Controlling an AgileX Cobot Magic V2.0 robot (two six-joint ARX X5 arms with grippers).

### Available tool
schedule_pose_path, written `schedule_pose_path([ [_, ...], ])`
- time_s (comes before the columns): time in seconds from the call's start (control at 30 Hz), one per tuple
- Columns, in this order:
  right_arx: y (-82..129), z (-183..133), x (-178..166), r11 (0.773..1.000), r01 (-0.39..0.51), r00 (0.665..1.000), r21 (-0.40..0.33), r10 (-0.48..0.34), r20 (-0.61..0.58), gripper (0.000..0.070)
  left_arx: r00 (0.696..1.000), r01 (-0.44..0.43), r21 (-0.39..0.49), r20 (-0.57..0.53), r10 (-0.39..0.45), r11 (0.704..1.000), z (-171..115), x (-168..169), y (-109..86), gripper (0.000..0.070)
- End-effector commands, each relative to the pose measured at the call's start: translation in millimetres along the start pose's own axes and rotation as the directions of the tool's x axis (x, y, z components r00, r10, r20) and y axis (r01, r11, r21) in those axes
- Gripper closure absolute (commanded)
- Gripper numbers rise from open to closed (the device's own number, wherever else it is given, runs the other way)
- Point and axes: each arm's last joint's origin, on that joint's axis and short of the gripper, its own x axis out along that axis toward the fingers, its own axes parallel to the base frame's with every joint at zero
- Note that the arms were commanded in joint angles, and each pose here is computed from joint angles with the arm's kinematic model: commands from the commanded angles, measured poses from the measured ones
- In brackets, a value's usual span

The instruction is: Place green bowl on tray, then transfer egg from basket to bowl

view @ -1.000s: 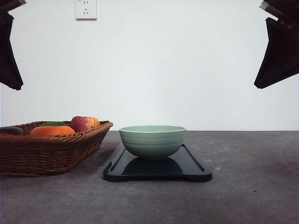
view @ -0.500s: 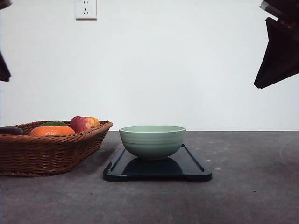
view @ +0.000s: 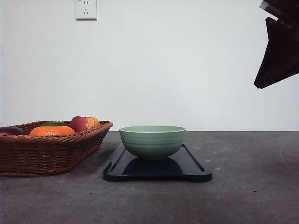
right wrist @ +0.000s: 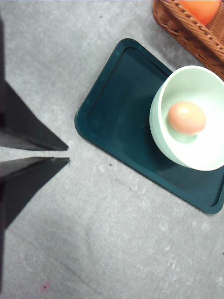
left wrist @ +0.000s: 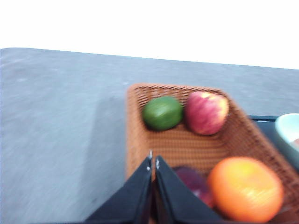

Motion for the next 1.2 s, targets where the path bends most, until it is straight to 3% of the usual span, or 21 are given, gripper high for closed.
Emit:
schedule_pose_path([
  [0.0, 1, 2, 0, 1.0, -0.003, 1.0, 0.005, 0.003, 0.009, 0.0685, 1.0, -0.012, 0.006, 0.015, 0.012, 1.0, -5, -1, 1.7, 0.07],
  [0.3, 1, 2, 0, 1.0, -0.003, 1.0, 0.005, 0.003, 0.009, 0.0685, 0.998, -0.051, 0.001, 0.031, 0.051, 0.999, -30, -1, 8.0, 0.07],
  [1.1, 1, 2, 0, 1.0, -0.005, 1.0, 0.005, 0.005, 0.008, 0.0685, 0.998, -0.057, -0.006, 0.028, 0.057, 0.998, -30, -2, 8.7, 0.07],
  [1.17, 0, 2, 0, 0.999, 0.007, 1.0, -0.035, -0.007, 0.013, 0.0685, 0.998, -0.057, -0.006, 0.028, 0.057, 0.998, -30, -2, 8.7, 0.07],
])
